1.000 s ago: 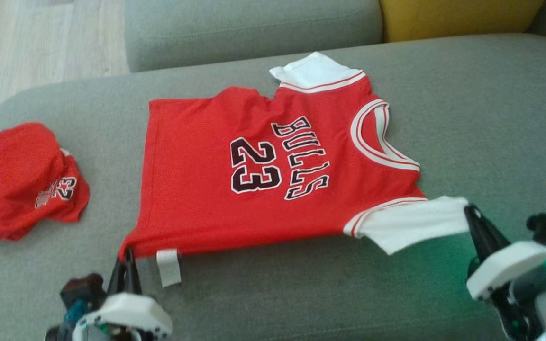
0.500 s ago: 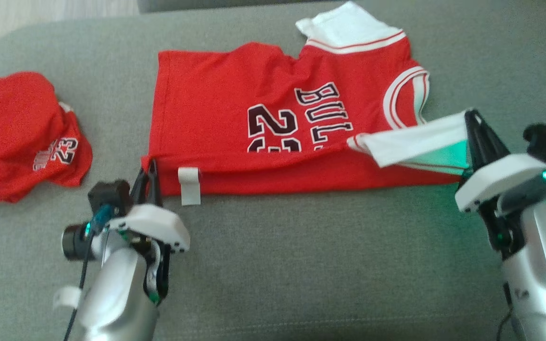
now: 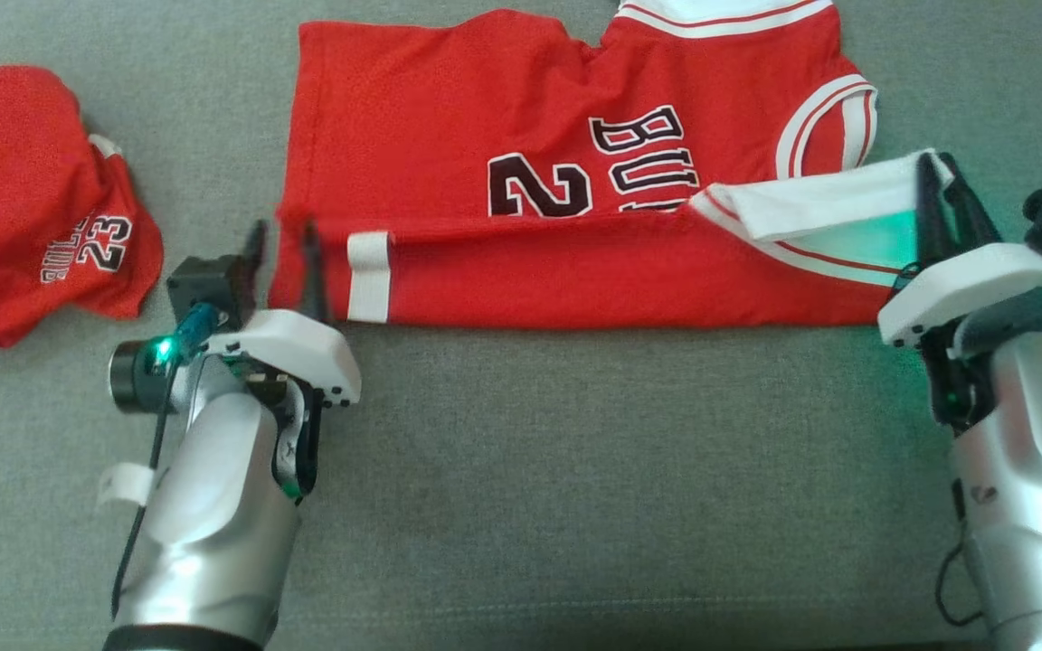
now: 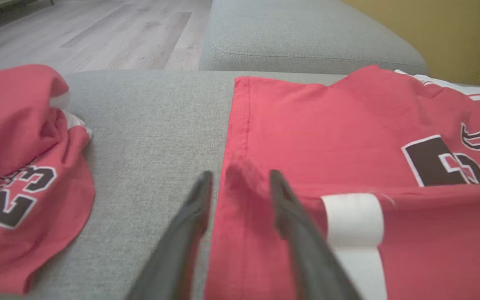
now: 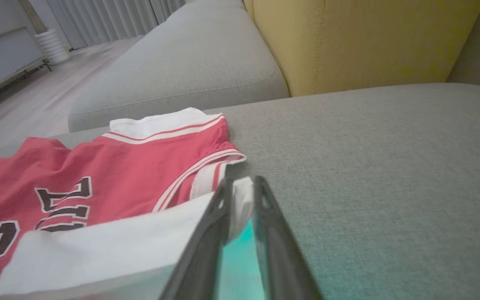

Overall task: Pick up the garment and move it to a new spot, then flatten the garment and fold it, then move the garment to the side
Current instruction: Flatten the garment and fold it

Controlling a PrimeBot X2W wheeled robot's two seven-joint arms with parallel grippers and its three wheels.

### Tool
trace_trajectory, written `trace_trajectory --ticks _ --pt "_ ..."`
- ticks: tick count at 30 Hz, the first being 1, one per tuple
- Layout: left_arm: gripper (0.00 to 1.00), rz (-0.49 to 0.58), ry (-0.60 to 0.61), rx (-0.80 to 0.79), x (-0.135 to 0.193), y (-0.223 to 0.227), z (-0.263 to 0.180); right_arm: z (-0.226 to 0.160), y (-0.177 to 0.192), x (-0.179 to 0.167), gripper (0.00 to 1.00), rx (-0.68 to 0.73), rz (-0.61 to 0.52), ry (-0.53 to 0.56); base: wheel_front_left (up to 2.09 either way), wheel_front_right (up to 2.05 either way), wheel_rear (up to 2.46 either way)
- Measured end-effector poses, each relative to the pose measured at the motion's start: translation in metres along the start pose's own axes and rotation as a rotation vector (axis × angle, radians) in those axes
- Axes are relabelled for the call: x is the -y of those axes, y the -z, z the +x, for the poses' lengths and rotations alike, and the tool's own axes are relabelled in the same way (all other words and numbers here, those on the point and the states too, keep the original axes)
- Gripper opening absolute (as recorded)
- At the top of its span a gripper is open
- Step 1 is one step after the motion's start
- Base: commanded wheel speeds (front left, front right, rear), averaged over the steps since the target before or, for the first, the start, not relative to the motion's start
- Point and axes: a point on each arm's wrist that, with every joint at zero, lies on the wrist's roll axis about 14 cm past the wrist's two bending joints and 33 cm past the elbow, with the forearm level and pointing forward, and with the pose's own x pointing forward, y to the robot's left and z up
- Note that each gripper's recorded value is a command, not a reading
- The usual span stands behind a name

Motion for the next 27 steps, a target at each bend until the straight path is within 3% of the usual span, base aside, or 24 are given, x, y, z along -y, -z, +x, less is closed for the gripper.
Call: trace_trajectory --ticks 7,15,24,25,26,27 --pt "1.0 -0.062 -0.047 -0.004 -0.004 0.007 -0.016 -0.008 -0.017 0.0 1.0 0.137 0.019 0.012 0.0 0.0 0.0" --pt "1.0 -0.116 -0.076 -0.091 -0.003 0.043 -0.05 -0.047 0.051 0.003 1.0 -0.01 0.085 0.044 0.0 0.0 0.0" --pt "1.0 -0.112 -0.082 -0.091 -0.005 0.043 -0.052 -0.047 0.07 0.003 1.0 -0.092 0.086 0.05 0.0 0.0 0.0" --pt "1.0 -0.113 -0.084 -0.091 -0.006 0.043 -0.053 -0.046 0.071 0.002 0.83 -0.097 0.083 0.047 0.0 0.0 0.0" --pt "1.0 -0.114 -0.087 -0.091 -0.007 0.043 -0.053 -0.045 0.072 0.001 0.35 -0.101 0.083 0.044 0.0 0.0 0.0" --pt "1.0 -0.115 -0.087 -0.091 -0.007 0.043 -0.053 -0.043 0.073 -0.001 0.0 -0.109 0.081 0.038 0.0 0.0 0.0"
